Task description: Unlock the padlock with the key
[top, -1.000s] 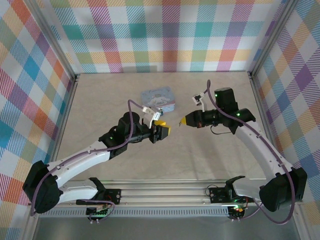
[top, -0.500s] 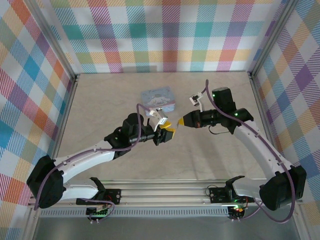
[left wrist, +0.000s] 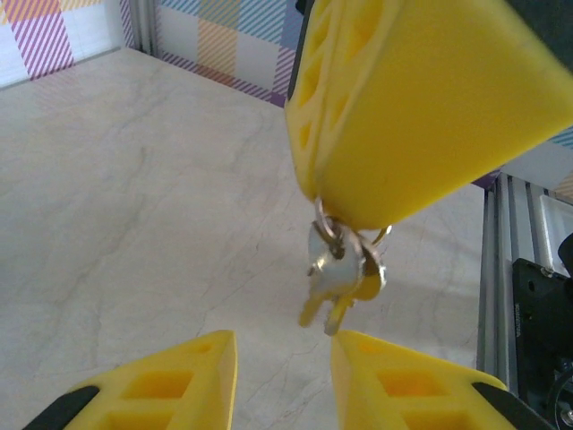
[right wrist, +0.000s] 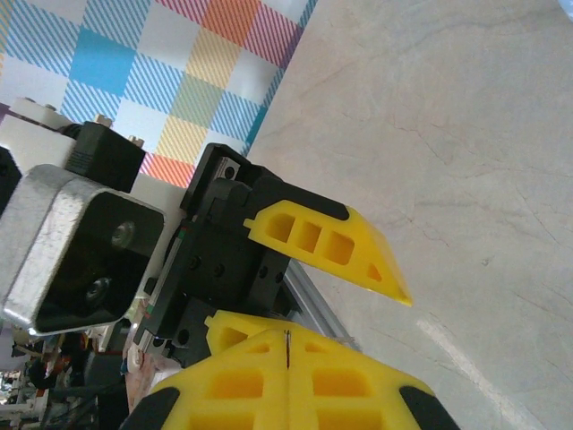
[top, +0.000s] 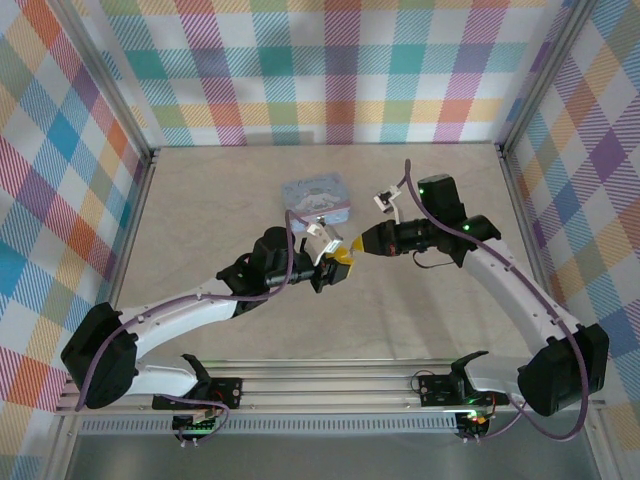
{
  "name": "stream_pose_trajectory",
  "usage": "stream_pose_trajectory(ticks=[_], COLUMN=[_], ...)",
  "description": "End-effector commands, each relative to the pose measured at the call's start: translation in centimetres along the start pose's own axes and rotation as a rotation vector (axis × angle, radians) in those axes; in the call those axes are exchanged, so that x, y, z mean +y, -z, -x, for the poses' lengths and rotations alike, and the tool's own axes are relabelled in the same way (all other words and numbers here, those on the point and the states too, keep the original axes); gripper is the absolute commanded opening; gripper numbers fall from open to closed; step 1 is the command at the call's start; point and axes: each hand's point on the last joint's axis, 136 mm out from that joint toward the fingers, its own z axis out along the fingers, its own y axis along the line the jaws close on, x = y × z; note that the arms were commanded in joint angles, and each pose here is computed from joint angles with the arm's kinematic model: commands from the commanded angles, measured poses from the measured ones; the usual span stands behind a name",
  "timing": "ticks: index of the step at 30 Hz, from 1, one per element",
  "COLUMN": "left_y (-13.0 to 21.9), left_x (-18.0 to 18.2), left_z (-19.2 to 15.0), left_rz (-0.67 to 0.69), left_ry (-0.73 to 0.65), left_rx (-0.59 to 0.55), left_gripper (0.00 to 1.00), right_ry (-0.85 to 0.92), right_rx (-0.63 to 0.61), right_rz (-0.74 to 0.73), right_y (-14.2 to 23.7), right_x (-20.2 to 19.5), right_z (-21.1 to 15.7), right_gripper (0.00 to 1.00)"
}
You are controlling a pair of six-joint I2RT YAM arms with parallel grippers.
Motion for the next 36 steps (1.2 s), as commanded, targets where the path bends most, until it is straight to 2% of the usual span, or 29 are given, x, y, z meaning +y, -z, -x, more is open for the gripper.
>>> stream_pose_trajectory(ticks=[1, 5, 14, 21, 22, 23, 26, 28, 31, 36], left_y=[0.3, 0.6, 1.7, 2.1, 2.0, 2.0, 1.9, 1.7, 1.6, 1.0], left_x=[-0.5, -0.4, -0.2, 0.0, 0.0, 0.0, -0.2, -0.2, -0.1, 0.1], left_z=[3.1, 3.6, 3.7, 2.8, 2.7, 2.6, 2.5, 2.5, 2.8, 3.3], left_rz=[-0.005, 0.006, 0.041, 0.058, 0.056, 0.054, 0.04, 0.039, 0.042, 0.048], left_ry=[-0.059, -0.067, -0.078, -0.07, -0.07, -0.068, -0.064, -0.063, -0.069, -0.094], left_rx=[-0.085, -0.1, -0.11, -0.075, -0.071, -0.07, -0.068, -0.07, -0.085, -0.092], left_gripper=[0.33, 0.31, 0.0, 0.0, 0.02, 0.09, 0.42, 0.49, 0.51, 0.44], right_ry=[0.022, 0.018, -0.014, -0.039, -0.041, -0.041, -0.047, -0.051, -0.056, -0.066], right_rx=[-0.004, -0.004, -0.012, -0.023, -0.025, -0.026, -0.028, -0.028, -0.029, -0.032], right_rz=[0.04, 0.044, 0.01, -0.008, -0.01, -0.009, -0.008, -0.004, 0.003, 0.019], right_y=[-0.2, -0.3, -0.6, -0.9, -0.9, -0.9, -0.9, -1.0, -1.0, -1.0], right_x=[0.9, 1.0, 0.0, -0.6, -0.7, -0.7, -0.7, -0.7, -0.6, -0.3], right_z=[0.4, 0.3, 0.4, 0.7, 0.8, 0.8, 0.9, 0.9, 1.0, 1.0], right_gripper=[0.0, 0.0, 0.0, 0.0, 0.0, 0.0, 0.0, 0.0, 0.0, 0.0])
